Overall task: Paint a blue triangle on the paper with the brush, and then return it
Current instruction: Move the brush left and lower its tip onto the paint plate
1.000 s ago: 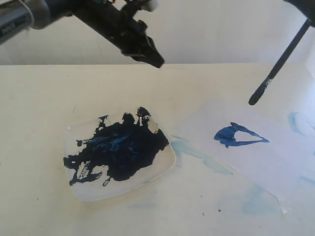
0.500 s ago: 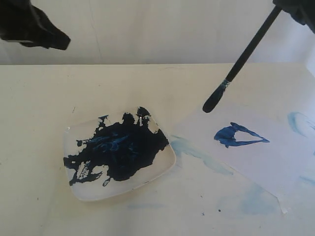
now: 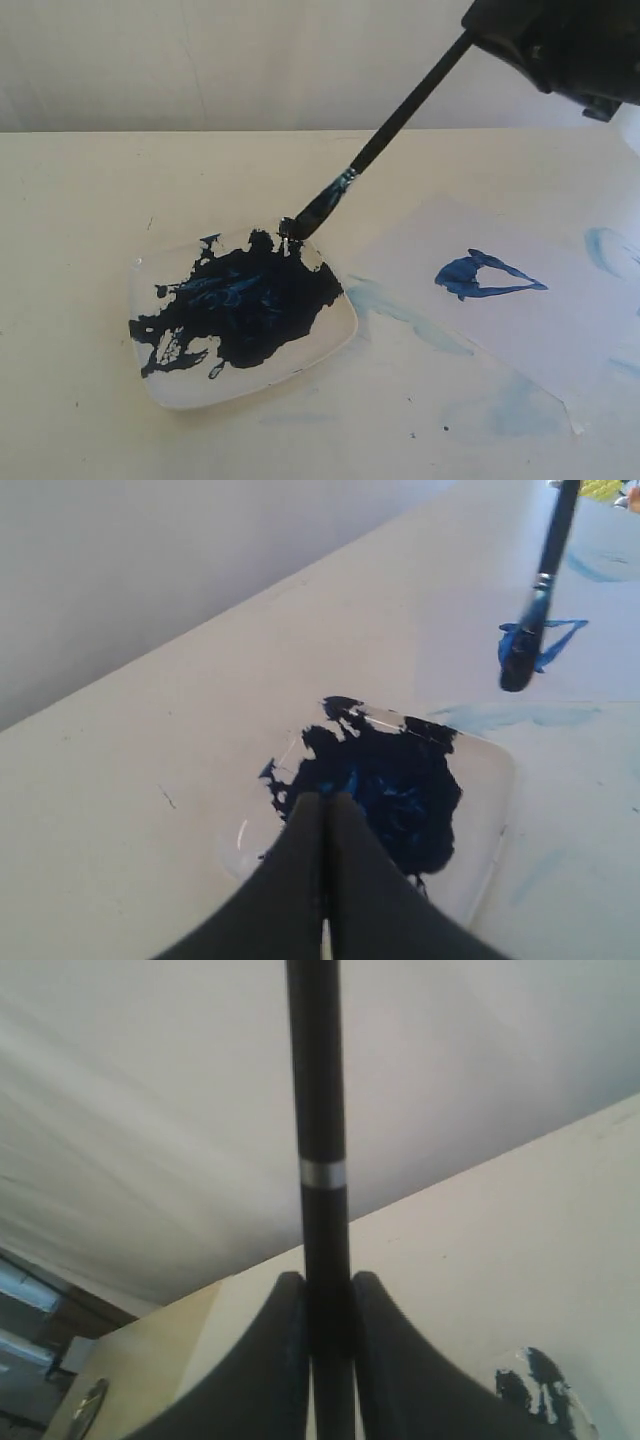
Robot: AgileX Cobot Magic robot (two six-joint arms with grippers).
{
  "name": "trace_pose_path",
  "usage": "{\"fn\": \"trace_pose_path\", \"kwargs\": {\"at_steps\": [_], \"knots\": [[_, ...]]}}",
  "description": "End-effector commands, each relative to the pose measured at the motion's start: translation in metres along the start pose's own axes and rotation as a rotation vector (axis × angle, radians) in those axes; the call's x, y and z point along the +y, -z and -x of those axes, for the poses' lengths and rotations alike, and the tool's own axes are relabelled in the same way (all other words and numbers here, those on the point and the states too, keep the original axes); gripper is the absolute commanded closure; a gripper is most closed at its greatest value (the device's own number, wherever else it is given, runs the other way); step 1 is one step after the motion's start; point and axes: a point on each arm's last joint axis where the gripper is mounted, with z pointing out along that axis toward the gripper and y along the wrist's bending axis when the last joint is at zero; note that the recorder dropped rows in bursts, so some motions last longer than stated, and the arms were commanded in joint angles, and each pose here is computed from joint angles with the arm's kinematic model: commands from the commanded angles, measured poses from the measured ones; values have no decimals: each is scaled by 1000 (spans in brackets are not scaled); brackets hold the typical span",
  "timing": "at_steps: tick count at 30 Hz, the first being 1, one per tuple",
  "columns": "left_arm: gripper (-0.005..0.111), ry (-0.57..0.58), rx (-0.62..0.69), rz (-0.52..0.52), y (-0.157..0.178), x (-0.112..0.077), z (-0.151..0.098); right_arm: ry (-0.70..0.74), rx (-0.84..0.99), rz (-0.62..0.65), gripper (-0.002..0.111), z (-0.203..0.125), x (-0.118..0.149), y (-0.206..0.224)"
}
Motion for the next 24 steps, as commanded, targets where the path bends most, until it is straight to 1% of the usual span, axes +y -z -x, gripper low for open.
{"fn": "trace_pose_path", "kwargs": {"at_steps": [1,4,6,9,11,16,19,24], "knots": [[107,-7,64,-50,18,-21,-32,-50,28,74,108,-12,-11,-27],[107,-20,114,-55,24,-28,-51,-78,36,73,108,-24,-21,-48],[107,-23,126,-35,27,-30,-61,-100,39,64,108,-31,-27,-62],[107,-23,123,0,28,-31,-69,-182,50,13,108,-42,-42,-82],[107,-15,110,11,30,-31,-70,-231,60,-49,108,-50,-56,-94],[107,-9,99,16,33,-33,-71,-364,65,-263,108,-69,-94,-108],[107,1,99,17,33,-33,-71,-400,78,-291,108,-79,-105,-114],[107,4,96,13,33,-33,-71,-419,116,-295,108,-95,-112,-128]]}}
